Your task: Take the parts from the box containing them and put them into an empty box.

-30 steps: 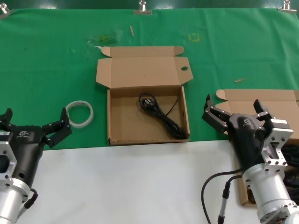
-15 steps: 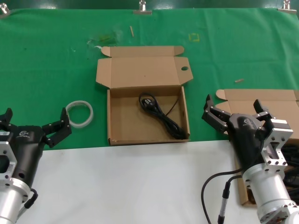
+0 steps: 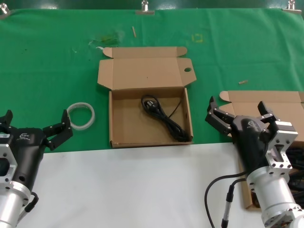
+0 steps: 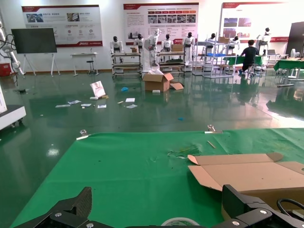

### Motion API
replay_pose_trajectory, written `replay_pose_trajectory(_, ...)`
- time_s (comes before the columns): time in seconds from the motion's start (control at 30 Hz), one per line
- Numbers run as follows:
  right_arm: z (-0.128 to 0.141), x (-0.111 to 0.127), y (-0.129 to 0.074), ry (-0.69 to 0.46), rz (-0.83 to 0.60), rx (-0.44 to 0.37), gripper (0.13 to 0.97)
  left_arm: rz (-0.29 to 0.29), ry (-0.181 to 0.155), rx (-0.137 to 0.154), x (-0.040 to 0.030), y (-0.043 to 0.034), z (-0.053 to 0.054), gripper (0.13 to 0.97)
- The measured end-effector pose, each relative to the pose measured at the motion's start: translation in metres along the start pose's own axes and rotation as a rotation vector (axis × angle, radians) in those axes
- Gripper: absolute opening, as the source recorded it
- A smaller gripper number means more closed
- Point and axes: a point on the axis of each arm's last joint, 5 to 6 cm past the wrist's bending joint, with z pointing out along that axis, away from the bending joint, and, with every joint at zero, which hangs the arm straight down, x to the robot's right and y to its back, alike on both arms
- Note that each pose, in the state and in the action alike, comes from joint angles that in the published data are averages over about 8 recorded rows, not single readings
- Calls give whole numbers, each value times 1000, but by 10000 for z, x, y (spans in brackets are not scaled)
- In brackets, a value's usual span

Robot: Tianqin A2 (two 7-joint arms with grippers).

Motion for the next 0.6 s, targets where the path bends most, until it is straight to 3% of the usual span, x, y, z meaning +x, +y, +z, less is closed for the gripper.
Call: replay_pose_trajectory(0.6,0,0,0,0,0,0,966,0,0,0,0,0,0,966)
